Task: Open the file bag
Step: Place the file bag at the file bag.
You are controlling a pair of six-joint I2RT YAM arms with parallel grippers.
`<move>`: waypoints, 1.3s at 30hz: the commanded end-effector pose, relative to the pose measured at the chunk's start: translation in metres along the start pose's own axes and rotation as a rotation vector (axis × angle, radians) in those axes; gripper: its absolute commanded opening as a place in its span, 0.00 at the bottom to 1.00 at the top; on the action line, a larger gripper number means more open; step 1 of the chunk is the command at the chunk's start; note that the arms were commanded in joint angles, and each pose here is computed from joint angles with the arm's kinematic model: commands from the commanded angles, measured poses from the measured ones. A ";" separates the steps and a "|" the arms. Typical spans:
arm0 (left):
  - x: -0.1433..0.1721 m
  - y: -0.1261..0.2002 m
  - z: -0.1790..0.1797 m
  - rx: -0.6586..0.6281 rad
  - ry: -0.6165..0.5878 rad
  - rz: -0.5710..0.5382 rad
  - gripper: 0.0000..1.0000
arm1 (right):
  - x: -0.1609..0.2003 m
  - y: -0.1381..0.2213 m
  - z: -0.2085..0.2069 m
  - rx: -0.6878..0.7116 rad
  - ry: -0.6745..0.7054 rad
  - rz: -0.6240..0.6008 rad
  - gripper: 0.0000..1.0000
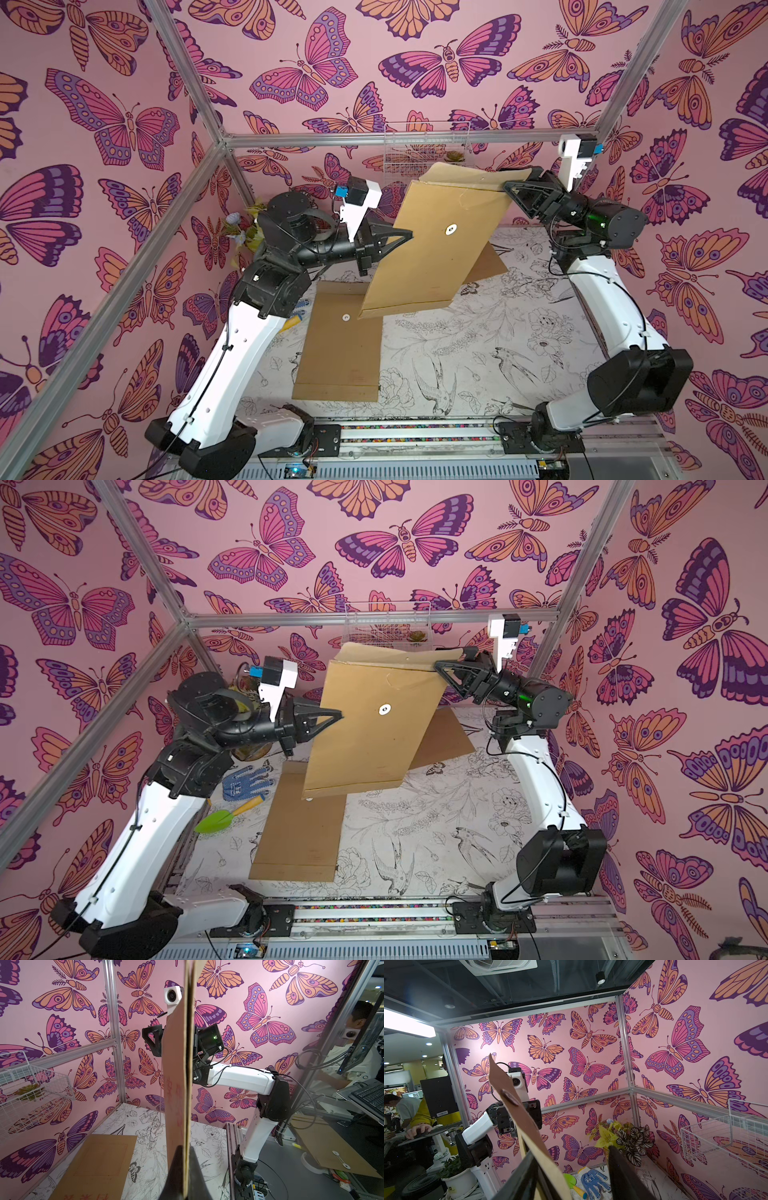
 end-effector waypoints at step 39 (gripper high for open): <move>0.009 0.009 0.003 -0.115 -0.006 -0.039 0.00 | 0.004 -0.016 0.054 -0.072 0.085 0.118 0.05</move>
Point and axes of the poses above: each gripper's point midway between its finger pads, its own y axis back along the fingers, its own z axis along the line the jaws close on, x = y × z, the point moved 8 cm from there along y, back along the fingers, and after that the axes turned 12 degrees about y, right-handed, at the moved point
